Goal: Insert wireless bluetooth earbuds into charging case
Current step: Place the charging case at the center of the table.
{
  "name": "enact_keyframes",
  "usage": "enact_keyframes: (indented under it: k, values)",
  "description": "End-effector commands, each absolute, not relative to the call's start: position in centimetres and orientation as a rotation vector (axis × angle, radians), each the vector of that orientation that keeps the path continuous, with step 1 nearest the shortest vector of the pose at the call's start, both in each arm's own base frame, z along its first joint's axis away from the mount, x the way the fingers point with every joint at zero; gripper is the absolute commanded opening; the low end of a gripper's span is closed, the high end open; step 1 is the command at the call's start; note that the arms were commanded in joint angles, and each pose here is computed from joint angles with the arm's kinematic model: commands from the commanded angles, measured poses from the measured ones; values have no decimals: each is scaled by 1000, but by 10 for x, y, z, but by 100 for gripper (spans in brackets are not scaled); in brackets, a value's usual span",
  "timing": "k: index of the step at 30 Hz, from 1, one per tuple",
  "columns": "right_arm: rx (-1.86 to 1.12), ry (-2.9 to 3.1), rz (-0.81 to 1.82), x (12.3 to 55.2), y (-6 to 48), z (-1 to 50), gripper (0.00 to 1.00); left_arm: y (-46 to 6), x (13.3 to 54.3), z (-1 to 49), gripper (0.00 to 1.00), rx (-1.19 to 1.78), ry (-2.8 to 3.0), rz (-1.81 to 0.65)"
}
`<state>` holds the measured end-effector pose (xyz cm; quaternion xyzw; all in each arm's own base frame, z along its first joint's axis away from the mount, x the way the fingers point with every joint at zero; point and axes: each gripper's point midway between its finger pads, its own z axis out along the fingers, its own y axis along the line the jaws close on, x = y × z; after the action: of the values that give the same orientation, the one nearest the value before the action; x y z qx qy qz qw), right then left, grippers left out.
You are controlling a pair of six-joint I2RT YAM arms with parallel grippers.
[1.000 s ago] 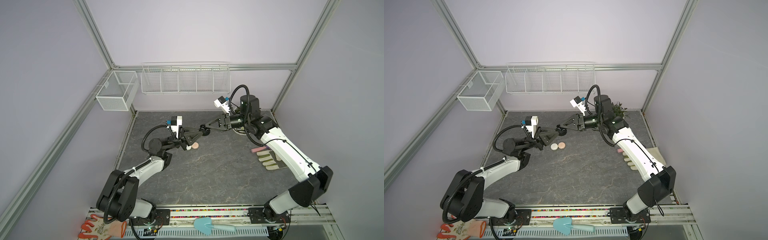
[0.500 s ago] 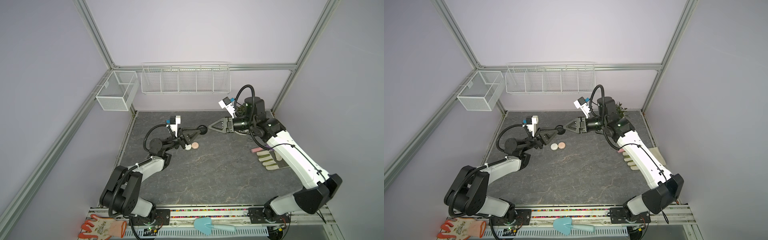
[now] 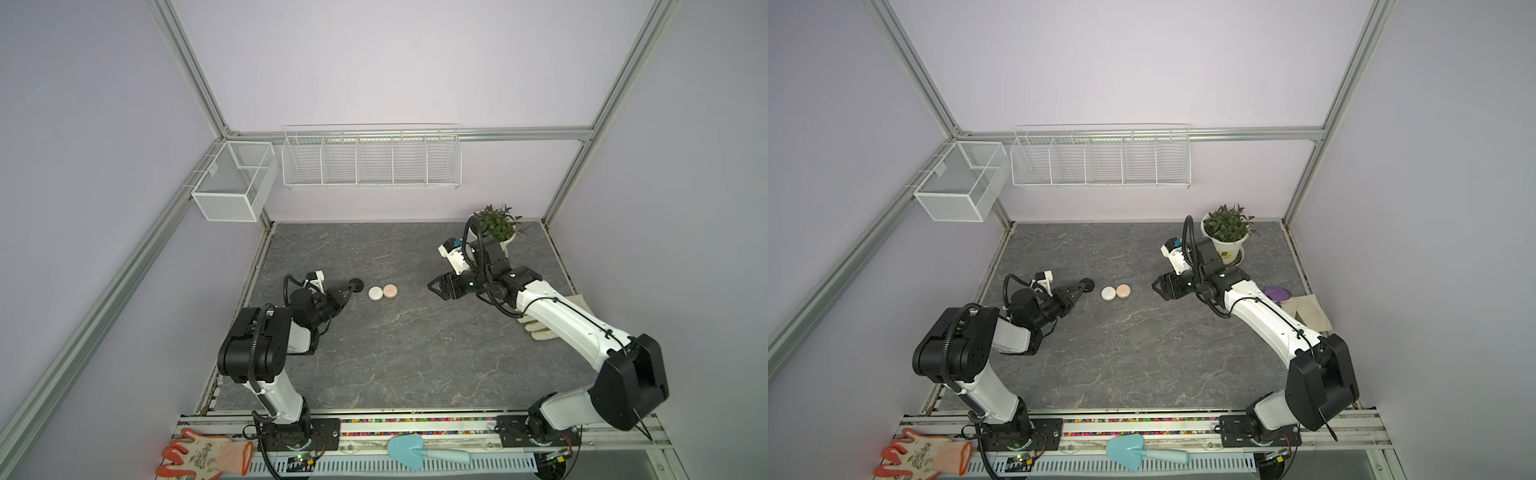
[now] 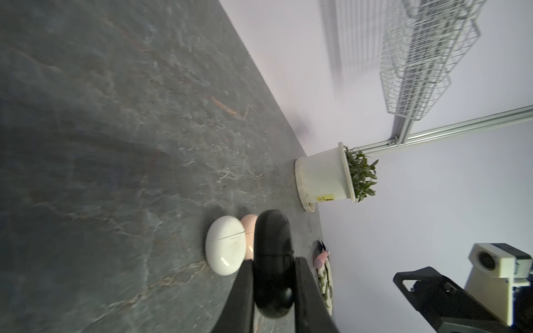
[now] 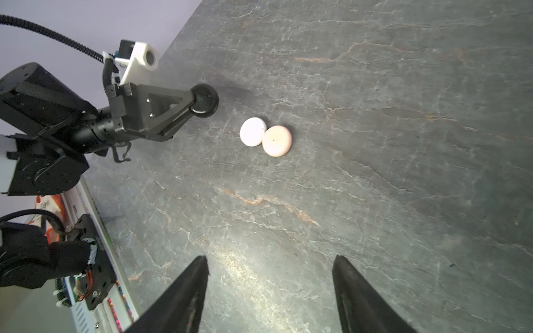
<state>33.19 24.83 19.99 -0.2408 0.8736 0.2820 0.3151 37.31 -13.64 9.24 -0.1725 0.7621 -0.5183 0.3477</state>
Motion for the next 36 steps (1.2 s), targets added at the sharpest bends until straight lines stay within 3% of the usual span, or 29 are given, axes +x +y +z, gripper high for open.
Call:
enact_keyframes:
  k: [1, 18, 25, 26, 28, 32, 36]
  values:
    - [-631, 2190, 709, 349, 241, 223, 72, -133, 377, 68, 0, -495, 2105, -1264]
    - [-540, 2191, 666, 354, 220, 227, 77, -153, 371, 20, 0, -533, 2358, -1178]
    - [-551, 2197, 583, 349, 204, 214, 85, -136, 362, 19, 45, -495, 2377, -1038]
    - [-556, 2192, 531, 350, 197, 207, 87, -129, 361, 23, 67, -473, 2385, -985]
    - [-563, 2144, 317, 358, 168, 185, 94, -105, 356, 33, 99, -410, 2421, -763]
    - [-471, 2063, -24, 385, 111, 147, 95, -76, 366, 87, 99, -307, 2334, -408]
    - [-331, 2054, -183, 393, 63, 114, 93, -34, 372, 115, 100, -443, 2162, -199]
